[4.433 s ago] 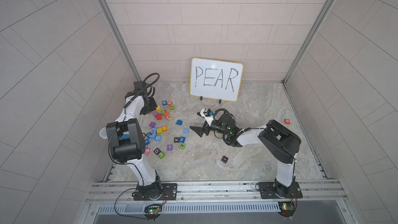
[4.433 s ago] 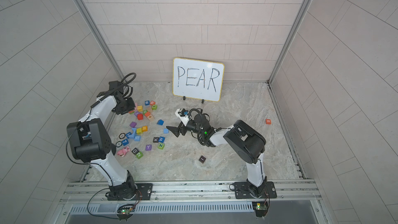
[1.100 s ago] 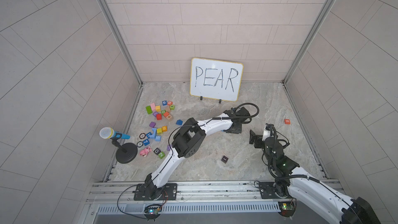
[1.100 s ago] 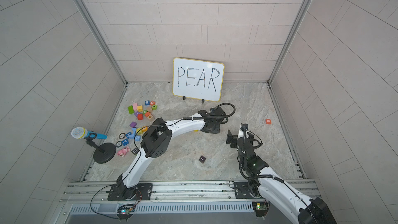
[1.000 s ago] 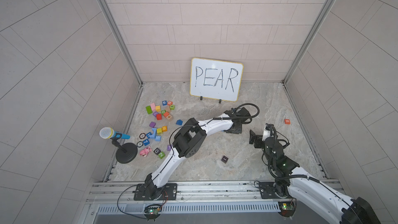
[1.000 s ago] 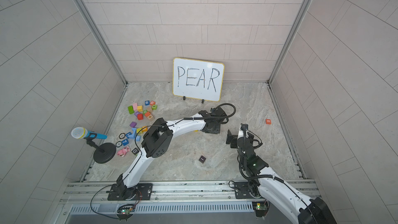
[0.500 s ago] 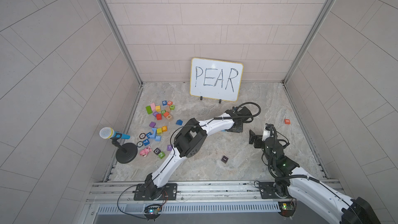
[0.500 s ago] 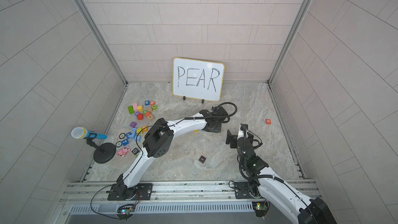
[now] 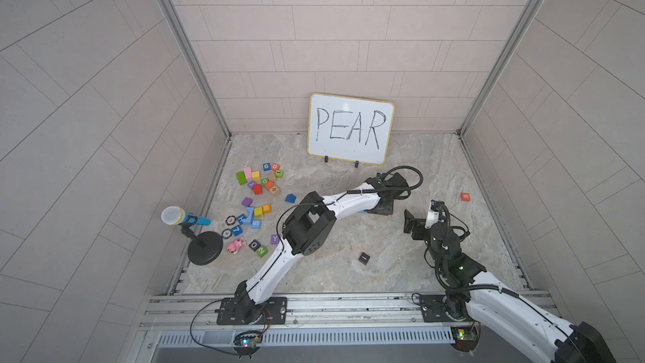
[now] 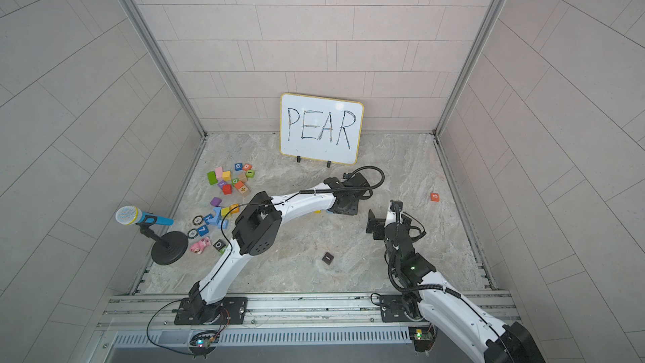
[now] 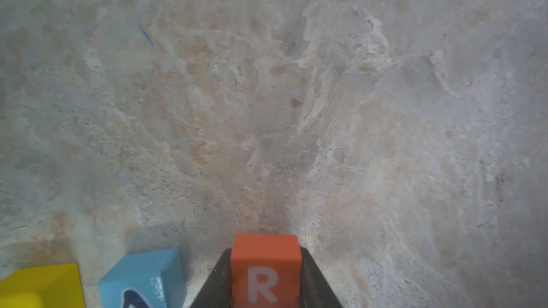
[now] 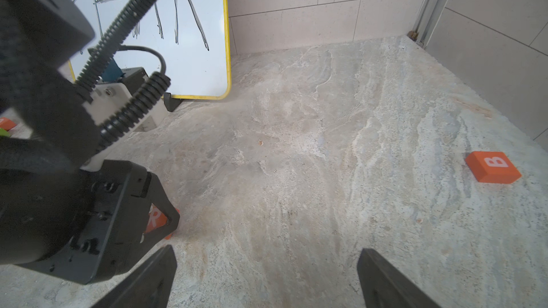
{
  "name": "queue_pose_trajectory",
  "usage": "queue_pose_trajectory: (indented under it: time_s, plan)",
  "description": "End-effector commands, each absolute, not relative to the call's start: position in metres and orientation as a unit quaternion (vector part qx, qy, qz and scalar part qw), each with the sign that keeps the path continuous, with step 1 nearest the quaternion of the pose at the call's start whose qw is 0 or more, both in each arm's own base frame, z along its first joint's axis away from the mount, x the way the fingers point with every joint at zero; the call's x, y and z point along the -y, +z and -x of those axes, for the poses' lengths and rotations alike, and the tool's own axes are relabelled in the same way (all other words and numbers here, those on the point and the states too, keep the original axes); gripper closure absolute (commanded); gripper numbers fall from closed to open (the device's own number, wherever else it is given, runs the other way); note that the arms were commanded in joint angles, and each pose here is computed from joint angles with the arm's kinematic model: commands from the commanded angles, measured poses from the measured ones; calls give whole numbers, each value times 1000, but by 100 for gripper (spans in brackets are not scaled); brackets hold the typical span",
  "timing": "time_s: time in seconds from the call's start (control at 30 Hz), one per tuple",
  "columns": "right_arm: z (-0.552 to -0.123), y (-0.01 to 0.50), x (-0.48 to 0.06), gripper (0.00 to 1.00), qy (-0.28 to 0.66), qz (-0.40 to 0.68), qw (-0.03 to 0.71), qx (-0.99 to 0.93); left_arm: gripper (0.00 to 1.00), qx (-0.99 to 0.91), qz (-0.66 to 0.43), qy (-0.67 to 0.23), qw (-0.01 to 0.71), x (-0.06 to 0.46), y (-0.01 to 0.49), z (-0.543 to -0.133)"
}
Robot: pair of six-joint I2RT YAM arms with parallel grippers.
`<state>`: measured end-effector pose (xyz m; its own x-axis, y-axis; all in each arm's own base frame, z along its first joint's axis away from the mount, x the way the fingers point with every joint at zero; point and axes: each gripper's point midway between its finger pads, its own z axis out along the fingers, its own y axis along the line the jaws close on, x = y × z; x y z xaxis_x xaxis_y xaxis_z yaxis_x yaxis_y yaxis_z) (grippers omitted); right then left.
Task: Spell the uppercase word “pear” with letter blocks
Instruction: Place the letter block at the center of the board.
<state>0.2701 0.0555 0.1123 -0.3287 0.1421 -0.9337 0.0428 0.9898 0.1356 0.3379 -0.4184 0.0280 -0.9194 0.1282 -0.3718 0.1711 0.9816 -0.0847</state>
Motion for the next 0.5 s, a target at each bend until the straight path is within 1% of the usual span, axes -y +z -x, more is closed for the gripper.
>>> queue_pose_trajectory:
  time_s: [0.0,0.3,0.47]
  plan:
    - [-267,106,-51,0,41,-65,572,-816,62,-978,-86,-42,184,419,21,-336]
    - [-267,106,-51,0,42,-65,573,-816,58,-979,-85,-42,182,422,21,-335]
    - [-266,106,-51,0,42,-66,573,-816,56,-978,-85,-50,186,425,30,-334]
